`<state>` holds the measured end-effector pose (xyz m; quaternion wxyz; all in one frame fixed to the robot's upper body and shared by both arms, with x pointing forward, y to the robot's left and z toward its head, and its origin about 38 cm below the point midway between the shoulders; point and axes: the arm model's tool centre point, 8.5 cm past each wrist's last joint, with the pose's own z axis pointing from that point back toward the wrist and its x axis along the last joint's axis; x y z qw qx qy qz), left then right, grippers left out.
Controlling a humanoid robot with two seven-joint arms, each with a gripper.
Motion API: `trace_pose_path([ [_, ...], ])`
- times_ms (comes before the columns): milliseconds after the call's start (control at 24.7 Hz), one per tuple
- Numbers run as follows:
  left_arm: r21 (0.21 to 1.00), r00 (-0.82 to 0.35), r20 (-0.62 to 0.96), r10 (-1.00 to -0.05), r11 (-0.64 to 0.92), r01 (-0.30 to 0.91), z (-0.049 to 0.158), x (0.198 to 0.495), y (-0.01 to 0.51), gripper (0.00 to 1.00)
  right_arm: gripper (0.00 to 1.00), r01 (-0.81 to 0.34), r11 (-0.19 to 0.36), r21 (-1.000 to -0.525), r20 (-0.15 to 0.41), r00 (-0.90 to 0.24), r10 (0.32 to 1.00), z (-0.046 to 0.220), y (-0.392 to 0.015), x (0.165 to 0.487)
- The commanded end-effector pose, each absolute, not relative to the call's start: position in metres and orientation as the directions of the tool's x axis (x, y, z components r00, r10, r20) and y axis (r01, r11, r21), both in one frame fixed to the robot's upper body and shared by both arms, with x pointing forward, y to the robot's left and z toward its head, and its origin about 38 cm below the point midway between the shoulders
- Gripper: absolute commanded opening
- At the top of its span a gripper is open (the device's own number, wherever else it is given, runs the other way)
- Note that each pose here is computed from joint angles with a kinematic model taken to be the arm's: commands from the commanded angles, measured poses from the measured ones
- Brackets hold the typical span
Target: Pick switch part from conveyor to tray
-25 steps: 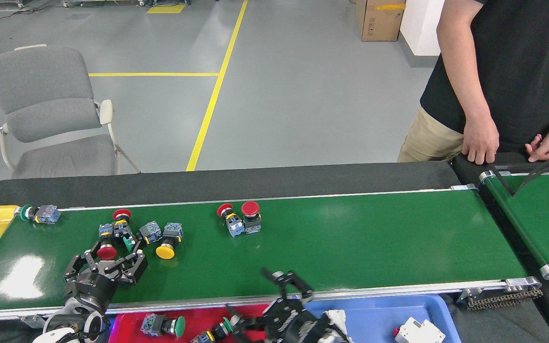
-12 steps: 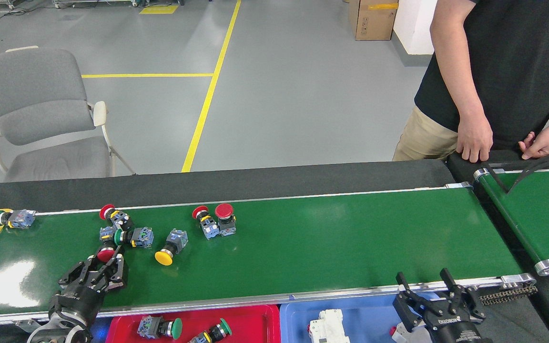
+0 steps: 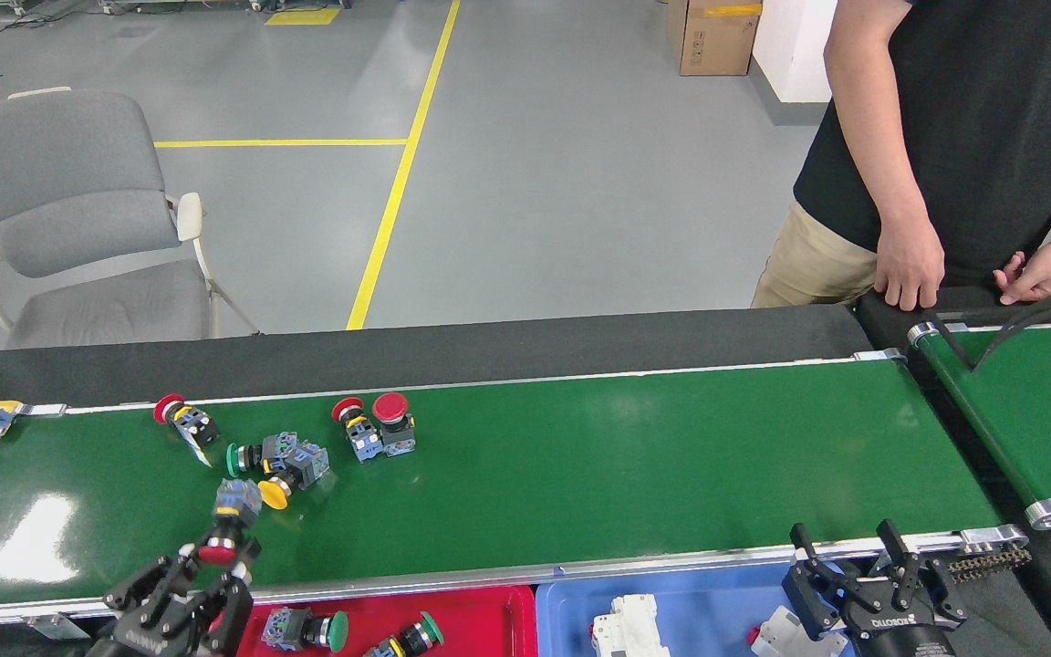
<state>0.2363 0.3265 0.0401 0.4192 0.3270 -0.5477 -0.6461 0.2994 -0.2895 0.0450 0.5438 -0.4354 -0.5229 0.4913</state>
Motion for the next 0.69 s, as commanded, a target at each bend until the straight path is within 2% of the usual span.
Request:
trace_pose_path([
  [0,0.983,-0.455,0.034,-0.89,-0.051,0.174,0.045,0.227,0.324,0.65,0.99,-0.066,0.131,-0.989,0.134,-0.034,0.99,0.049,-0.292,0.295],
  [40,0.983,-0.456,0.036,-0.889,-0.05,0.175,0.046,0.224,0.322,0.89,0.99,-0.071,0.13,-0.989,0.133,-0.033,0.991,0.048,-0.292,0.291],
  [81,0.984,-0.456,0.036,-0.889,-0.048,0.171,0.047,0.222,0.321,1.0,0.99,-0.072,0.129,-0.989,0.132,-0.033,0.991,0.048,-0.292,0.289],
  [243,0.983,-0.431,0.053,-0.901,-0.028,0.18,0.044,0.217,0.322,1.0,0.99,-0.076,0.132,-0.988,0.135,-0.036,0.99,0.046,-0.29,0.286],
  [445,0.99,-0.299,0.06,-0.952,0.018,0.14,0.05,0.212,0.344,1.0,0.99,-0.064,0.128,-0.99,0.133,-0.091,0.987,0.053,-0.283,0.281],
  [485,0.991,-0.267,0.047,-0.963,0.013,0.131,0.052,0.212,0.354,1.0,0.99,-0.065,0.126,-0.99,0.132,-0.094,0.987,0.053,-0.283,0.281],
  [607,0.992,-0.029,-0.006,-1.0,-0.009,0.125,0.057,0.217,0.395,1.0,0.99,-0.065,0.127,-0.99,0.132,-0.097,0.986,0.053,-0.282,0.281],
  [647,0.991,-0.008,-0.021,-1.0,-0.022,0.132,0.058,0.217,0.404,1.0,0.99,-0.066,0.127,-0.99,0.133,-0.096,0.986,0.052,-0.282,0.281],
])
